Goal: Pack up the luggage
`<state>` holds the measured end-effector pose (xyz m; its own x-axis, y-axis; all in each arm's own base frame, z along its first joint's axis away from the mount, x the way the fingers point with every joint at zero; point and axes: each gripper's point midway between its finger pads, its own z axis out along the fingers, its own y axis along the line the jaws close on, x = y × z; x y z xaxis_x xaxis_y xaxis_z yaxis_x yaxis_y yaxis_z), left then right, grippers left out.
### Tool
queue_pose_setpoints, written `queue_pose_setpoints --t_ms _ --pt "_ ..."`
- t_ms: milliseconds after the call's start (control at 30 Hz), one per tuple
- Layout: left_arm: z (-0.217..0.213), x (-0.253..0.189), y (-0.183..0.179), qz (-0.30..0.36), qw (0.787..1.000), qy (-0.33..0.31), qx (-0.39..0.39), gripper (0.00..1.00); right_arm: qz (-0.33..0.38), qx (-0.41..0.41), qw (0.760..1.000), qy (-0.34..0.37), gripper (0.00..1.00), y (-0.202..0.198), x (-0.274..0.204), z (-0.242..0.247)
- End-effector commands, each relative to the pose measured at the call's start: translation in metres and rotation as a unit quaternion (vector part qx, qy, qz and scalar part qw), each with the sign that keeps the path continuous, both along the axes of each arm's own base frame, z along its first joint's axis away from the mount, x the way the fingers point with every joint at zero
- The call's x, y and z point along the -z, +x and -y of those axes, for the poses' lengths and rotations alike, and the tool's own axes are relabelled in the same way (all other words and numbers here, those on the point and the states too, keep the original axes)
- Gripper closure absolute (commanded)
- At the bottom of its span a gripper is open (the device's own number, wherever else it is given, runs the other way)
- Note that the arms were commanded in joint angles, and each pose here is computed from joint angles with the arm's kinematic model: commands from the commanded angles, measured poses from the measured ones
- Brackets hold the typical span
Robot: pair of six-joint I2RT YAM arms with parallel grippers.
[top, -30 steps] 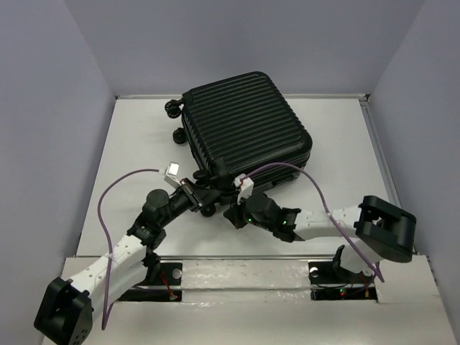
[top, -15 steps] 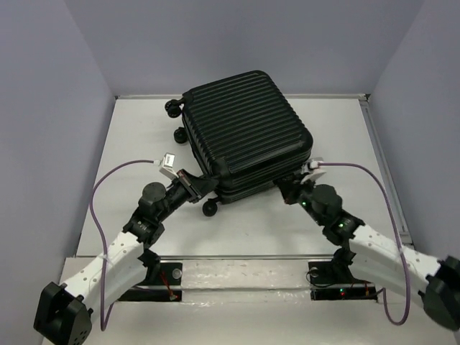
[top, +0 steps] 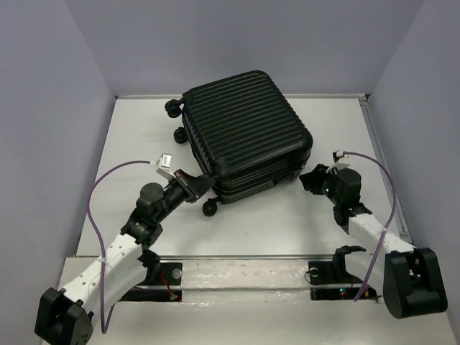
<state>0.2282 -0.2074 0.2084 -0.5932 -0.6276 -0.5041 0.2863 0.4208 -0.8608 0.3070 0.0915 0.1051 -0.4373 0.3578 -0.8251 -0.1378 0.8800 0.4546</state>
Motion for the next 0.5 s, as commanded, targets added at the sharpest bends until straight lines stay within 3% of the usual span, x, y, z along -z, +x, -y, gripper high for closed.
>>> queue_pose_setpoints --t_ms 0,467 --pt "-0.003 -0.016 0.001 0.032 0.999 0.003 -0.003 0.94 0.112 -0.091 0.99 -0.004 0.54 0.015 -0.044 -0.023" --pt "-0.008 -0.019 0.0 0.043 0.999 0.02 -0.007 0.94 0.143 -0.146 0.979 0.005 0.53 0.035 -0.044 -0.03"
